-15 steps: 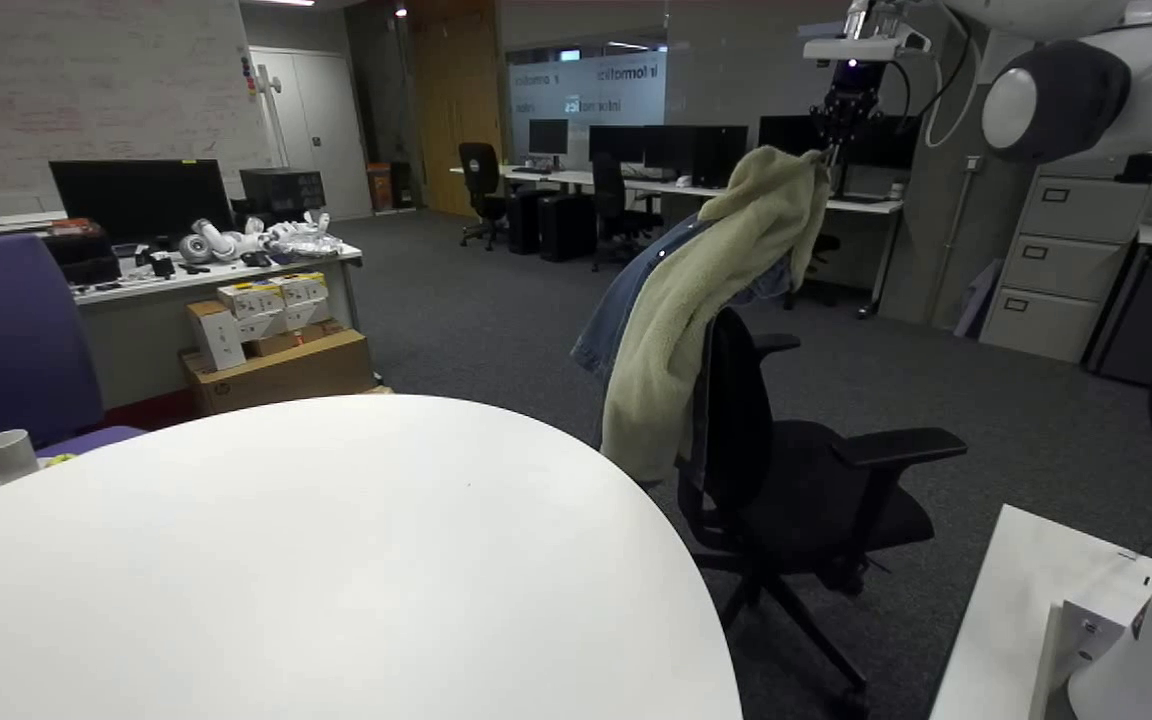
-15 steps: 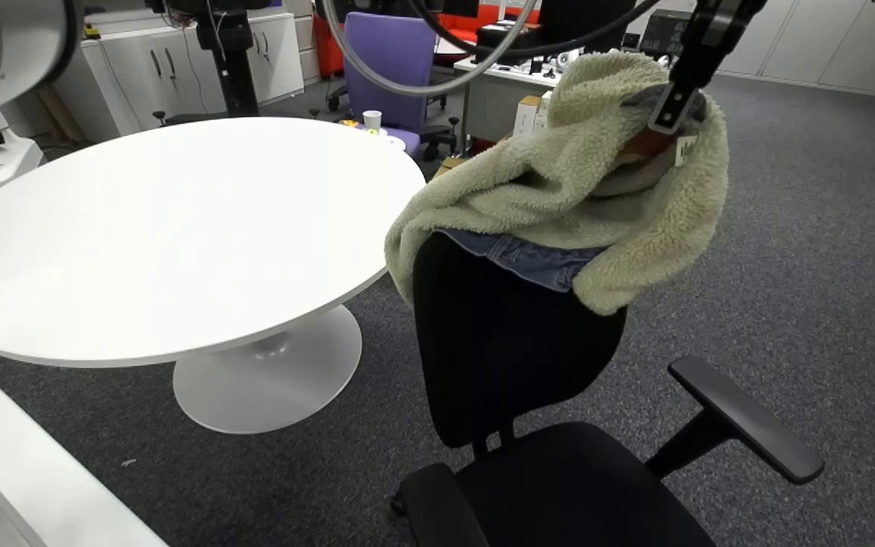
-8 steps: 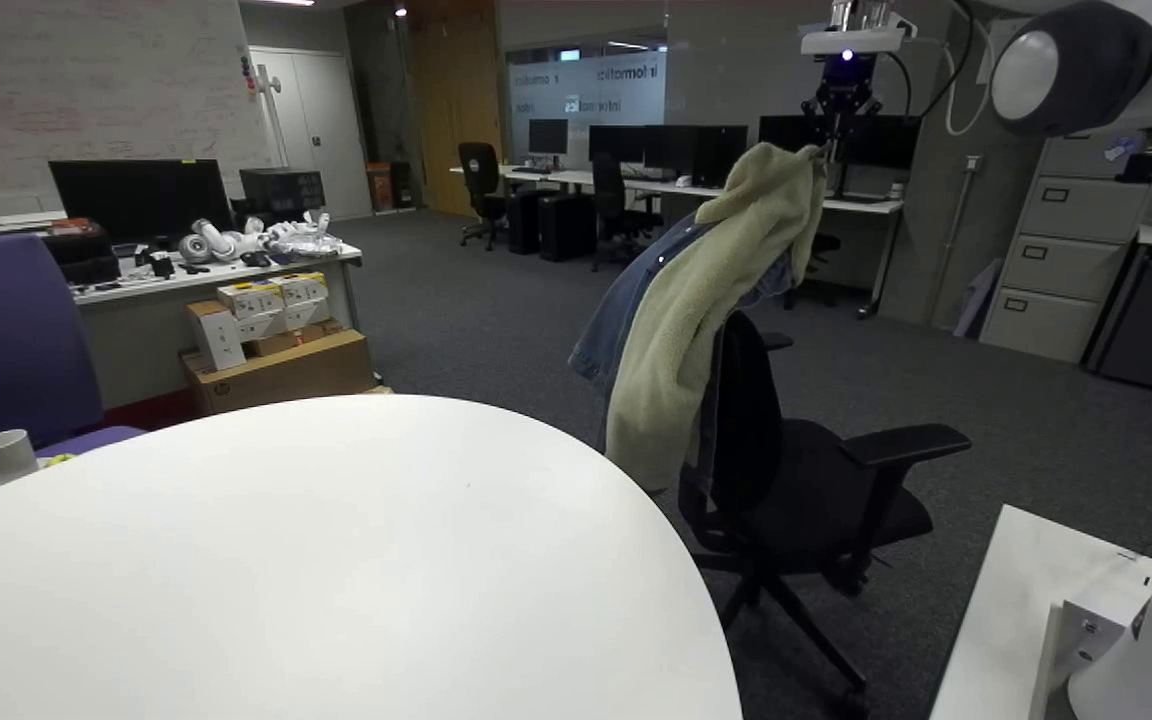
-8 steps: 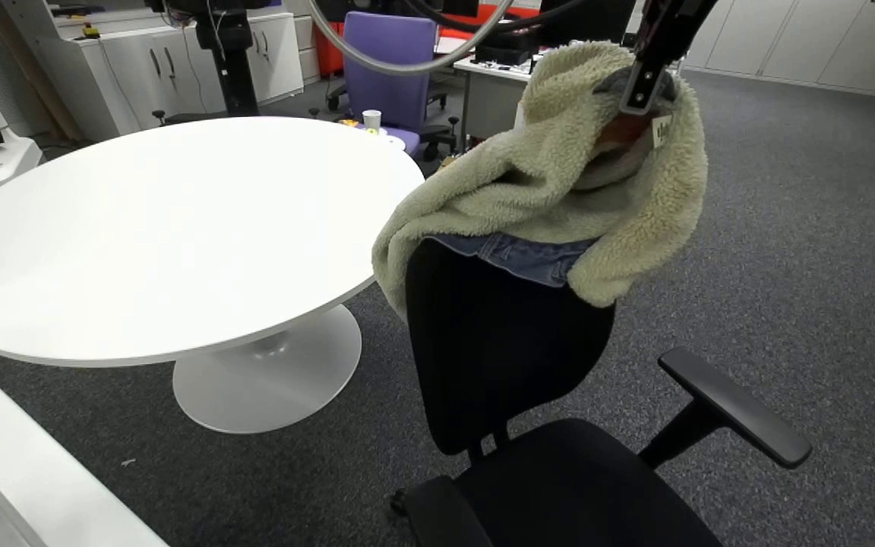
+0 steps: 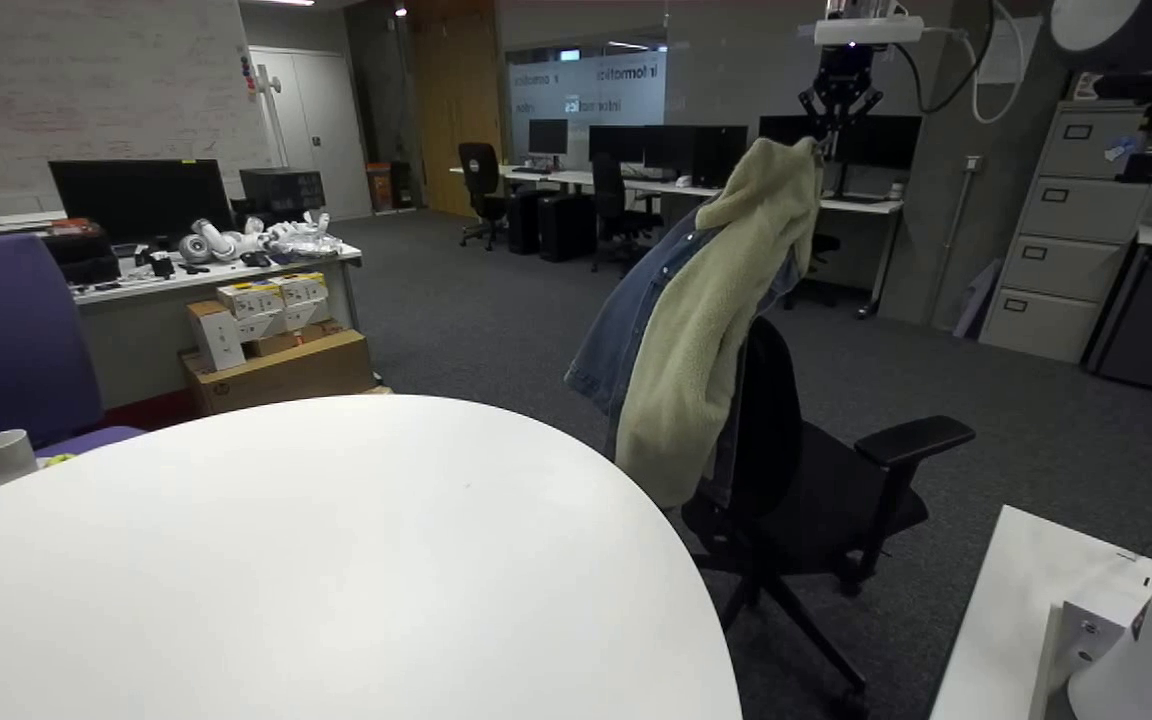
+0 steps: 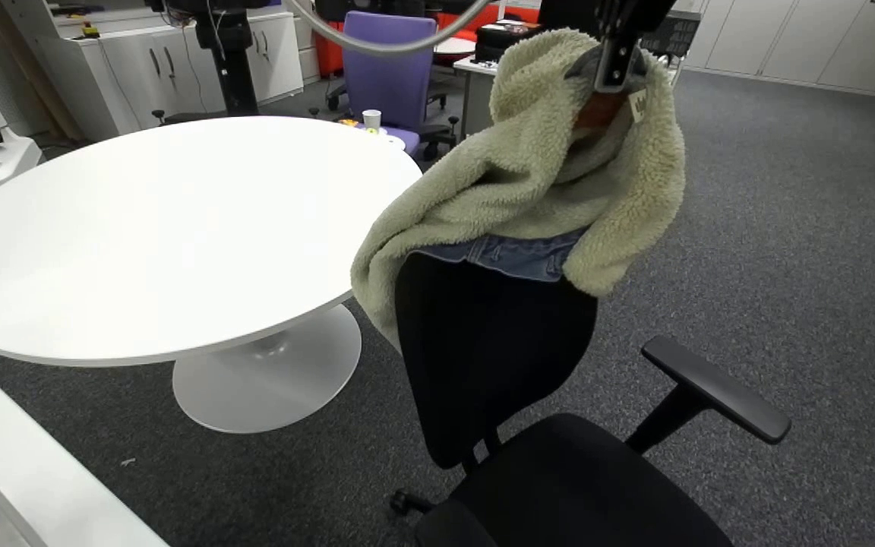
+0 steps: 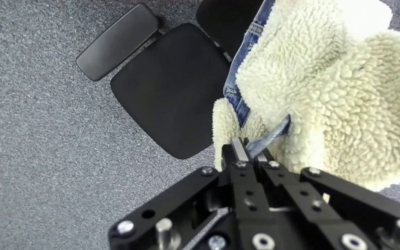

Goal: Put the jersey on the table

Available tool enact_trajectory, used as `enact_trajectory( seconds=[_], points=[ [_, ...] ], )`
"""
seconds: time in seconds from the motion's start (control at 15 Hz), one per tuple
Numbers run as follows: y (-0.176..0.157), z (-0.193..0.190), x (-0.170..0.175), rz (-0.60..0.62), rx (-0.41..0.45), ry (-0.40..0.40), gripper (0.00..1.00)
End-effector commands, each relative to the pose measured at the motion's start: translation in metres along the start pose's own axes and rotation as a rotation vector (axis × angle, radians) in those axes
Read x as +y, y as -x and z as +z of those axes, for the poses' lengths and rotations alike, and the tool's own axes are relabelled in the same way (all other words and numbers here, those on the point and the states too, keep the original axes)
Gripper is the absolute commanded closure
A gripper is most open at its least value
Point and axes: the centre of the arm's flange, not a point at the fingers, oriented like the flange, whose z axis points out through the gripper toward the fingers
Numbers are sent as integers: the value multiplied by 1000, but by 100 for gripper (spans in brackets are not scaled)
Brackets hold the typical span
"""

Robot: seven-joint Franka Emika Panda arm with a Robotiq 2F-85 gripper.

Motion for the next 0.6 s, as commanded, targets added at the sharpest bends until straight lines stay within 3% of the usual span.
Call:
enact_trajectory(
  seconds=[0.0, 0.53],
  points=[
    [75, 8, 28, -71, 26, -1, 99],
    [155, 9, 25, -120, -45, 17, 99]
  ],
)
